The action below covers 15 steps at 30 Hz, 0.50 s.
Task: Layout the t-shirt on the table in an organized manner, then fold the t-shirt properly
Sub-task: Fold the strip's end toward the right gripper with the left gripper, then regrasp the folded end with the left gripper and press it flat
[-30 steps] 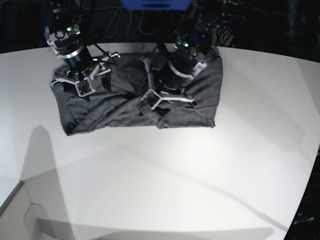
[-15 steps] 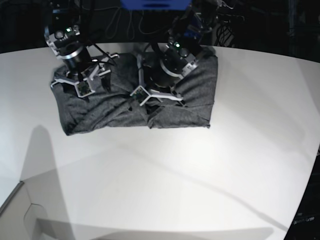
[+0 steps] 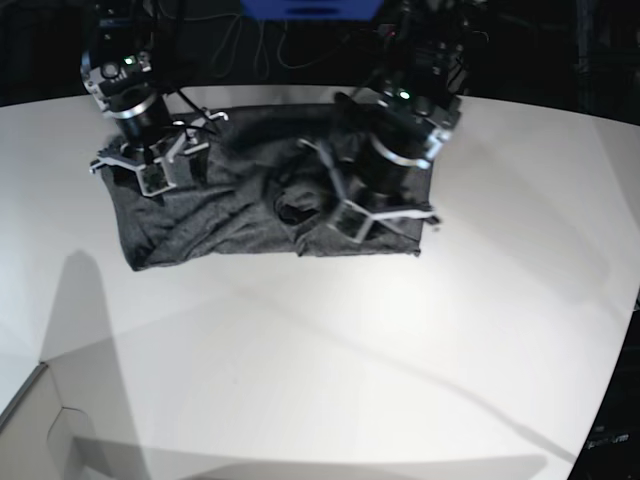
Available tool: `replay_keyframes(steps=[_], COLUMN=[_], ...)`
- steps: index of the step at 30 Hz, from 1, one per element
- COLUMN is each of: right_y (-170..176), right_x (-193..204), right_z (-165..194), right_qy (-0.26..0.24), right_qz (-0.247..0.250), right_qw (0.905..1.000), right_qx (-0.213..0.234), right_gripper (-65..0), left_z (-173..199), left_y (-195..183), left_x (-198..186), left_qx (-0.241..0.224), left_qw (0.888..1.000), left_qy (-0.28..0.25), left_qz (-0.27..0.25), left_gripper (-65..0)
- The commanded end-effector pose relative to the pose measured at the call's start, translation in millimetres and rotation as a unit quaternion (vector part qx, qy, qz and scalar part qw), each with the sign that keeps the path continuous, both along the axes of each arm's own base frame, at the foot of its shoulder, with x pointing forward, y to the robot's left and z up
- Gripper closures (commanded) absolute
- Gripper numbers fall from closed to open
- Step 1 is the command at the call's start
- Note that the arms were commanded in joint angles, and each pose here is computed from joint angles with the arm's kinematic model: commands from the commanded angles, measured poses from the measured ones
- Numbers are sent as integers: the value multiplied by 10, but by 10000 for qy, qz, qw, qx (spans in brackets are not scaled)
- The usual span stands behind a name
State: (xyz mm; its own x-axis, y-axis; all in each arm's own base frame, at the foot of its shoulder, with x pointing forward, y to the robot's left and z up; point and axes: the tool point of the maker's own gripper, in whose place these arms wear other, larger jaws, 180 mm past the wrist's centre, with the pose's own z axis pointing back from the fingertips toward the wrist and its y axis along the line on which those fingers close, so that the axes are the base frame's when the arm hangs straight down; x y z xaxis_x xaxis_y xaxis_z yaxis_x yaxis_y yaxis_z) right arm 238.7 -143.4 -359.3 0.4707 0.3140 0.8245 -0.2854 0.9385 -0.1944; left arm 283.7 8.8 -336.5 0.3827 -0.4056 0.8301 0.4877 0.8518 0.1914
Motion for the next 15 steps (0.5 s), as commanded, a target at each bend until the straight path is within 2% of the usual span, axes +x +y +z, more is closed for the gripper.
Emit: replay_keyframes(steps=[1,4,8,11,15], right_y=[-17,-13,-12,-12,-112], right_x=[50,51,52,57,73], right_z=[121,123,125,129,143], right_qy=[-236,-243,-250,-258,-273], right_qz=[-10,-12,-10,-10,-130], right_qw=[9997,9997,9997,9997,9995], right_qx=[21,29,32,32,-37], right_gripper=[-378,-378,-378,-378,-377], left_z=[43,-164,-296,-390,-354], left_y=[-2,183,71,-324,-723], left_x=[46,56,-24,-274,-591], left_qx=[-200,-120,-139,-99,18], left_qw=[9997,9989,9987,9966,9841], left_qy=[-61,207,419,615,587], left_qz=[125,392,240,-531,-1677], left_gripper=[-243,-237,-236,-236,-236])
